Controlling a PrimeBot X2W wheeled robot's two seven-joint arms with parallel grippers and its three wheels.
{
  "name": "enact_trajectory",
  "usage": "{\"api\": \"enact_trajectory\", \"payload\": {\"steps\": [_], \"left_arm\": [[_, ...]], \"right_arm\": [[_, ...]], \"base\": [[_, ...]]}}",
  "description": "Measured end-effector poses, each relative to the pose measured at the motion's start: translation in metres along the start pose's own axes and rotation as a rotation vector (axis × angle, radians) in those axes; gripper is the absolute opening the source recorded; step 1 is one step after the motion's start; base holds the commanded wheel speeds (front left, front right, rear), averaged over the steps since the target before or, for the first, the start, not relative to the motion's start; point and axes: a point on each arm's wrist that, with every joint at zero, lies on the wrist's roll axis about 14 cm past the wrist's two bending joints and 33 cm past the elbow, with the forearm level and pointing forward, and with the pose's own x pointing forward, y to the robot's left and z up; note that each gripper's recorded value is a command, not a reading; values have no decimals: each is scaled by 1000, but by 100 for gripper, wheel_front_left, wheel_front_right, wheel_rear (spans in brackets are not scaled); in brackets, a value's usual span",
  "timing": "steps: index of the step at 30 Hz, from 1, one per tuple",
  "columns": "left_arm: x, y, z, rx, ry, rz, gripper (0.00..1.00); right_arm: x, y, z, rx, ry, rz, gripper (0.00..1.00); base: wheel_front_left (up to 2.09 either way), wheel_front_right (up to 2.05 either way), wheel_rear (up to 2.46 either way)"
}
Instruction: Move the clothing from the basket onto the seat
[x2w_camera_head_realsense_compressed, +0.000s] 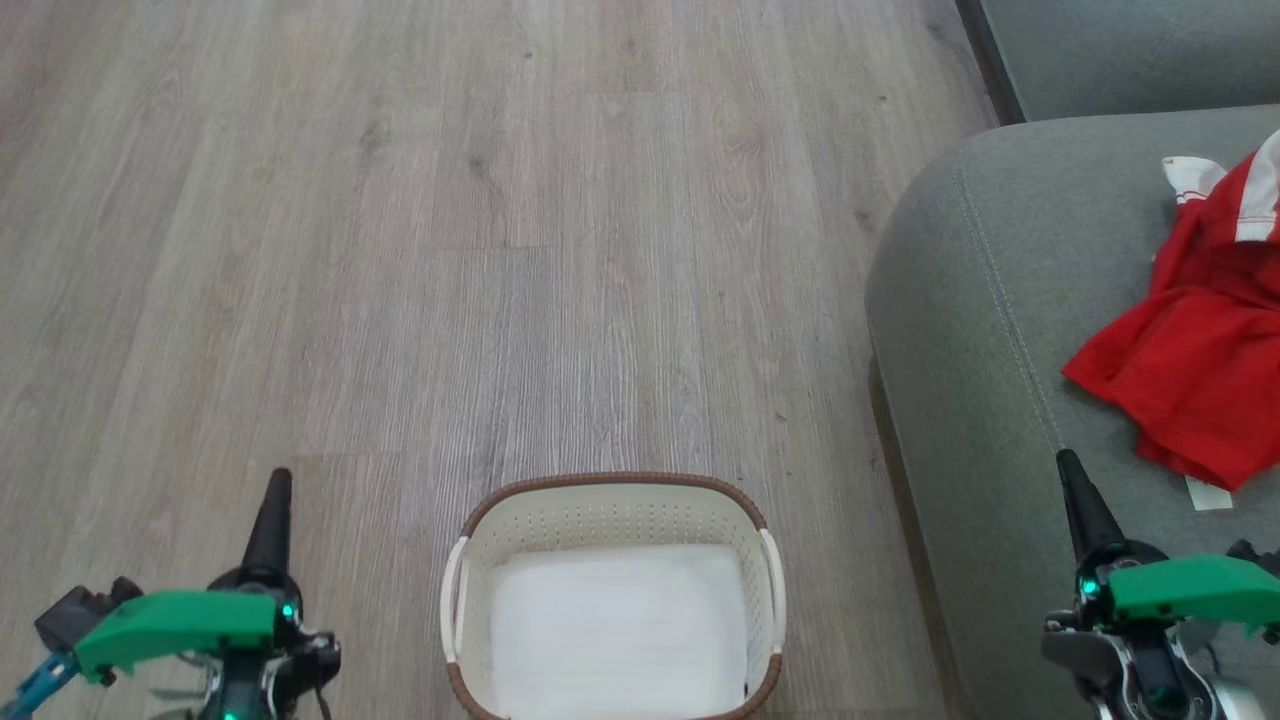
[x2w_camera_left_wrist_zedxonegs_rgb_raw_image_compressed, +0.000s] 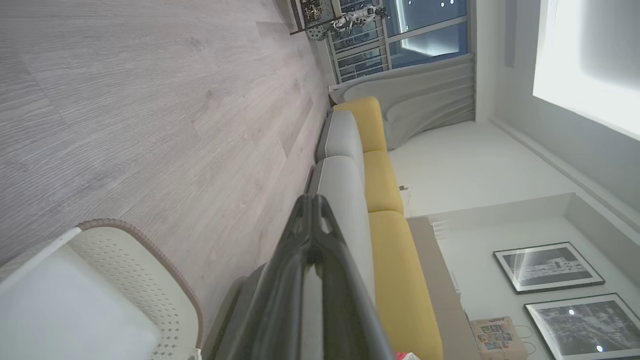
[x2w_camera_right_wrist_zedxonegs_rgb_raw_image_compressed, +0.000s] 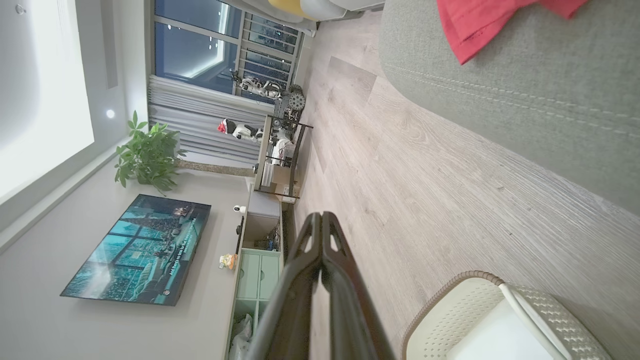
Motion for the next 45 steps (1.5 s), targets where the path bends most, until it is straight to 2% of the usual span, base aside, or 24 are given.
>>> {"api": "enact_trajectory", "payload": {"steps": [24,45], "left_arm": [[6,-14,6,-274,4,-52,0],[7,-15,6,-276,3,-56,0]], "right_arm": [[7,10,3,253,-1,35,0],[7,10,3,254,-2,36,0]], "base": [[0,0,0],[0,0,0]]}}
